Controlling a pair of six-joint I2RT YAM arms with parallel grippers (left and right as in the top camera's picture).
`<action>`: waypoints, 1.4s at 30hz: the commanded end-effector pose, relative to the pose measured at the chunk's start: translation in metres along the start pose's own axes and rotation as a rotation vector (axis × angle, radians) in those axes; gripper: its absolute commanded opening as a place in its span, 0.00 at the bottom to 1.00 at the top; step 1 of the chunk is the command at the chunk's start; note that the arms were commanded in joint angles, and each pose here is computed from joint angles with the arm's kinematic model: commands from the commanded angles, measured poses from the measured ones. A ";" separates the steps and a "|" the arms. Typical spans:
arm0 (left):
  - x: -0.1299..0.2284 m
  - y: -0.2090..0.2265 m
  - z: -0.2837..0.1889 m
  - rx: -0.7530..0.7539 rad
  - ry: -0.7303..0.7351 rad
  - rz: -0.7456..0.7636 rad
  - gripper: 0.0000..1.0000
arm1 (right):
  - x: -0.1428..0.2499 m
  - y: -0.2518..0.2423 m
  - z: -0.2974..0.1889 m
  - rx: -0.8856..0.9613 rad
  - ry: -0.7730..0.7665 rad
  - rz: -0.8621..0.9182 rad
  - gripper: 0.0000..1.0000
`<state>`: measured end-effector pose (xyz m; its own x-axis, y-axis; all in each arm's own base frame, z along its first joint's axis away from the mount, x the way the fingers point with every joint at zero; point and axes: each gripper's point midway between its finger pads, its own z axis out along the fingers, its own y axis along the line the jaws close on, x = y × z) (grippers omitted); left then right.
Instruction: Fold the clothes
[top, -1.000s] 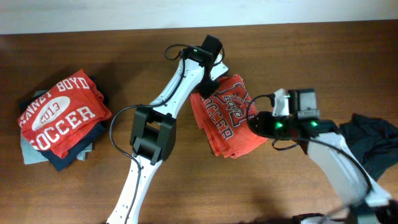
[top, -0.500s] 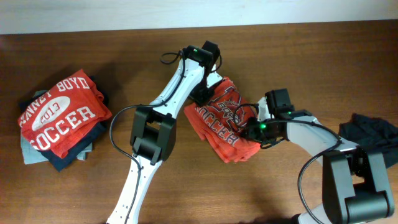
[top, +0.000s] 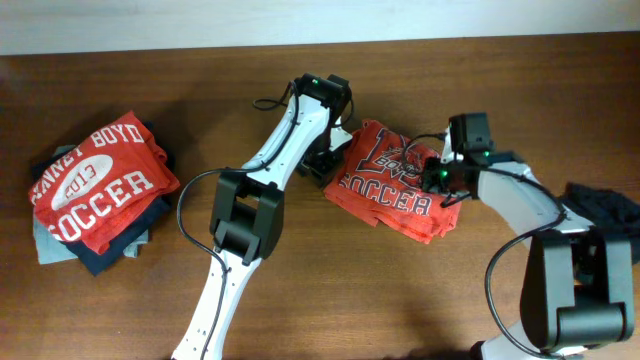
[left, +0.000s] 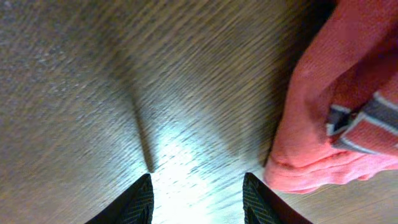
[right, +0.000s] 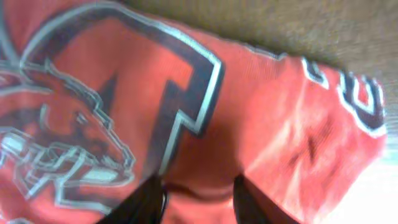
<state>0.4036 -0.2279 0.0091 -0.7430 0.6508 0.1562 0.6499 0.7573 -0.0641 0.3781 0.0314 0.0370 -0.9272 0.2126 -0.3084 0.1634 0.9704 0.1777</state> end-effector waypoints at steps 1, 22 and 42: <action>-0.017 0.000 -0.024 0.020 -0.099 -0.050 0.47 | -0.016 0.002 -0.013 0.004 -0.011 -0.030 0.41; -0.081 -0.022 -0.059 0.694 -0.451 -0.070 0.84 | 0.018 -0.003 0.015 0.018 0.172 0.049 0.48; -0.083 -0.048 0.021 0.711 -0.283 -0.104 0.99 | 0.051 -0.012 0.048 0.041 0.321 0.072 0.38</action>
<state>0.4541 -0.3030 0.0323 -0.8773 0.4514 -0.1632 0.4291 0.5851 -0.6882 0.3681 0.0361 0.0070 -0.9687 0.2259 -0.1028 0.2075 0.9644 0.1640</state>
